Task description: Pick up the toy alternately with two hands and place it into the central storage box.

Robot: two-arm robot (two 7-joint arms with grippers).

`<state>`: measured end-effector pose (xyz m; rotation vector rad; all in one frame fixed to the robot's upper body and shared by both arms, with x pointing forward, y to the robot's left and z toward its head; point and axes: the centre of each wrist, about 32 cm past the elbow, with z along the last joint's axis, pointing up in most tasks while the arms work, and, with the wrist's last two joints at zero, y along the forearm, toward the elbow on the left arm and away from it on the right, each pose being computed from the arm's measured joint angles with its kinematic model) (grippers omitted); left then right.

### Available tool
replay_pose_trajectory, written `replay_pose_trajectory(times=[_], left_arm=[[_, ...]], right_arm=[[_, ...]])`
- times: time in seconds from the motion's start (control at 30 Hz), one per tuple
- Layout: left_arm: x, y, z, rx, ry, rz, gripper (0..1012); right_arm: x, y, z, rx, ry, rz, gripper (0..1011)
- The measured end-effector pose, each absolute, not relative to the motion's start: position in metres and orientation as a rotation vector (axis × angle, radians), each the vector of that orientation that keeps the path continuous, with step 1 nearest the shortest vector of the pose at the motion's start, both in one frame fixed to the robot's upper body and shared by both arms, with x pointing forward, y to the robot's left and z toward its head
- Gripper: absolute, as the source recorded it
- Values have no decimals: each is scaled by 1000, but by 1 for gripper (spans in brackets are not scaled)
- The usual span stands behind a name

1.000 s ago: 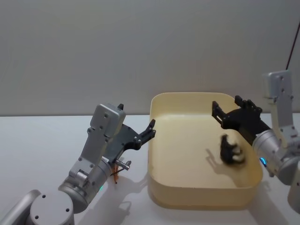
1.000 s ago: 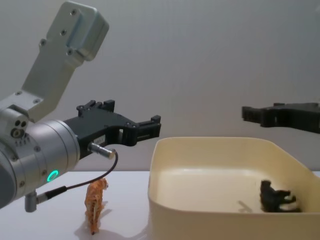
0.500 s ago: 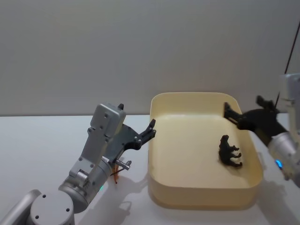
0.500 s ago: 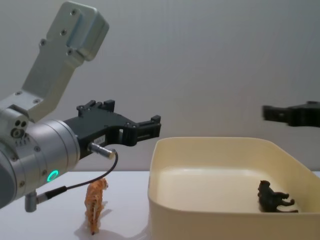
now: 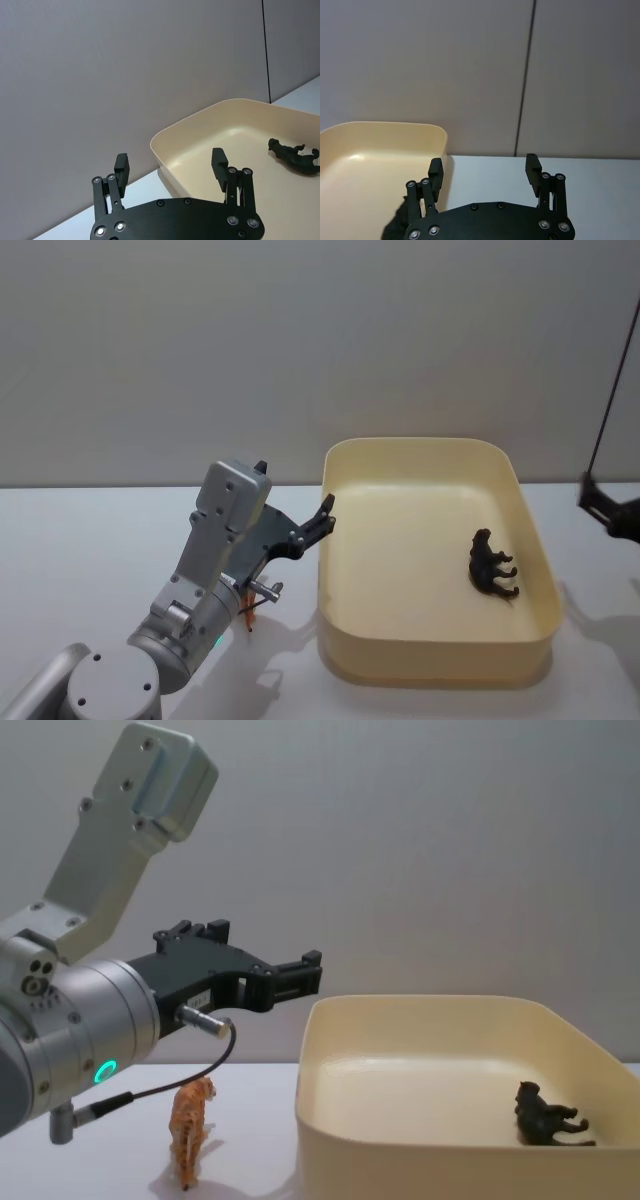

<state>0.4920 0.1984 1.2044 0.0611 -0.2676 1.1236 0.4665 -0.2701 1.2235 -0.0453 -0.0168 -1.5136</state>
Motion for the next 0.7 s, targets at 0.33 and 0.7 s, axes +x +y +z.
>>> replay_pose_trajectory(times=[0.33, 0.7], left_arm=[[492, 198, 1204, 61, -268, 1124, 1001], [492, 198, 1204, 61, -268, 1124, 1002]], right_arm=[[438, -295, 1215, -81, 1, -1621, 1001], [421, -309, 1204, -145, 33, -1681, 1001]])
